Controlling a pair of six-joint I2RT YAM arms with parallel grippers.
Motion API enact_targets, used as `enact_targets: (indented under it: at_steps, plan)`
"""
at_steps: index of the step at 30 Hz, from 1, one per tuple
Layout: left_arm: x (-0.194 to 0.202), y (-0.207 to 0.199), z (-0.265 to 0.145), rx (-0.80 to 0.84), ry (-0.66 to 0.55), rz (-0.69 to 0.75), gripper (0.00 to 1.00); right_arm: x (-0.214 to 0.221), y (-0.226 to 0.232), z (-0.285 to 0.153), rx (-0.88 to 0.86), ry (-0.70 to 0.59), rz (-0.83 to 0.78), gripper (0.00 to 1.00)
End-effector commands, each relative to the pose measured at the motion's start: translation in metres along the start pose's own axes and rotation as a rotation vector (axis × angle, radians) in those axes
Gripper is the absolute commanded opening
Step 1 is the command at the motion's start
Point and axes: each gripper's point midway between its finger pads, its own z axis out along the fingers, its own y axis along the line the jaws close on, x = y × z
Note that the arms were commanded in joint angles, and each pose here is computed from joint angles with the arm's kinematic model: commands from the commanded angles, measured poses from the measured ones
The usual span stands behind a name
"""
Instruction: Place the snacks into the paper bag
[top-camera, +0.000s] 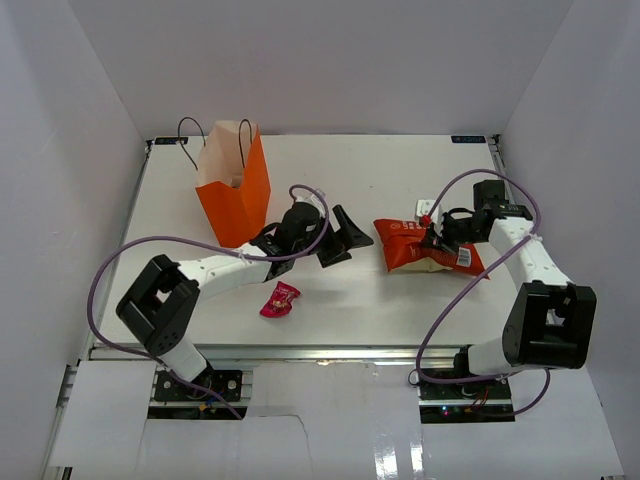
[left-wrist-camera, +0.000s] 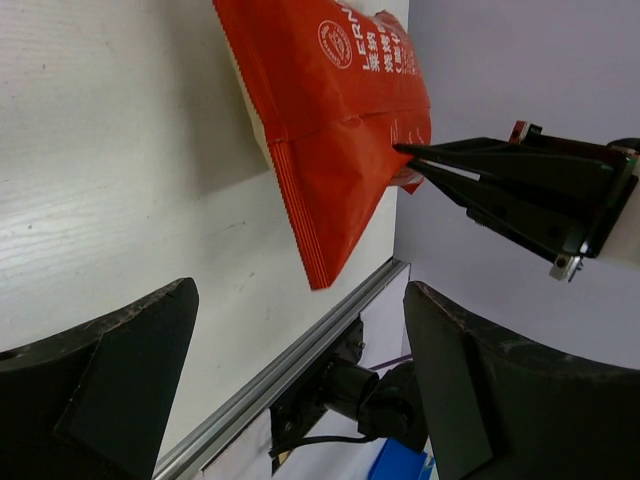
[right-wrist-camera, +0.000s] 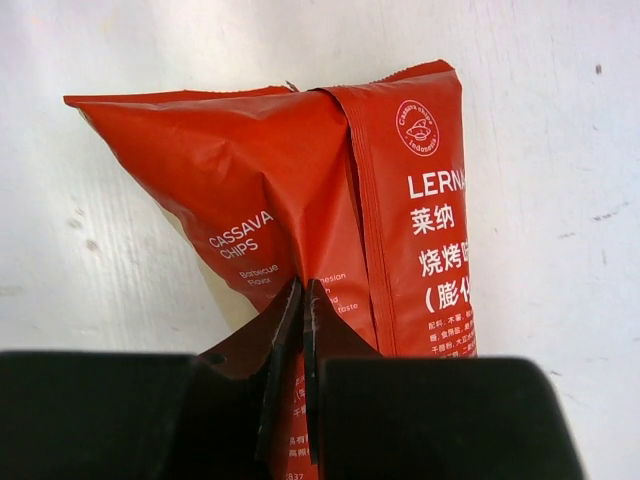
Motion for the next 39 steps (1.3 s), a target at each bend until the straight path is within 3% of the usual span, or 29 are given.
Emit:
enact_targets:
  at_steps: [1, 14, 26, 39]
  plan:
    - [-0.006, -0.030, 0.007, 0.064, 0.000, 0.006, 0.95, -0.040, 0.005, -0.006, -0.013, -0.161, 0.059, 0.08]
    - [-0.004, -0.022, 0.036, 0.028, 0.023, -0.047, 0.95, -0.071, 0.014, 0.000, -0.042, -0.299, 0.173, 0.08]
    - [-0.007, -0.026, 0.058, 0.036, 0.040, -0.104, 0.95, -0.089, 0.034, 0.015, -0.087, -0.343, 0.198, 0.08]
    - [-0.003, -0.027, 0.048, 0.080, 0.040, -0.120, 0.54, -0.084, 0.041, 0.023, -0.106, -0.331, 0.217, 0.08]
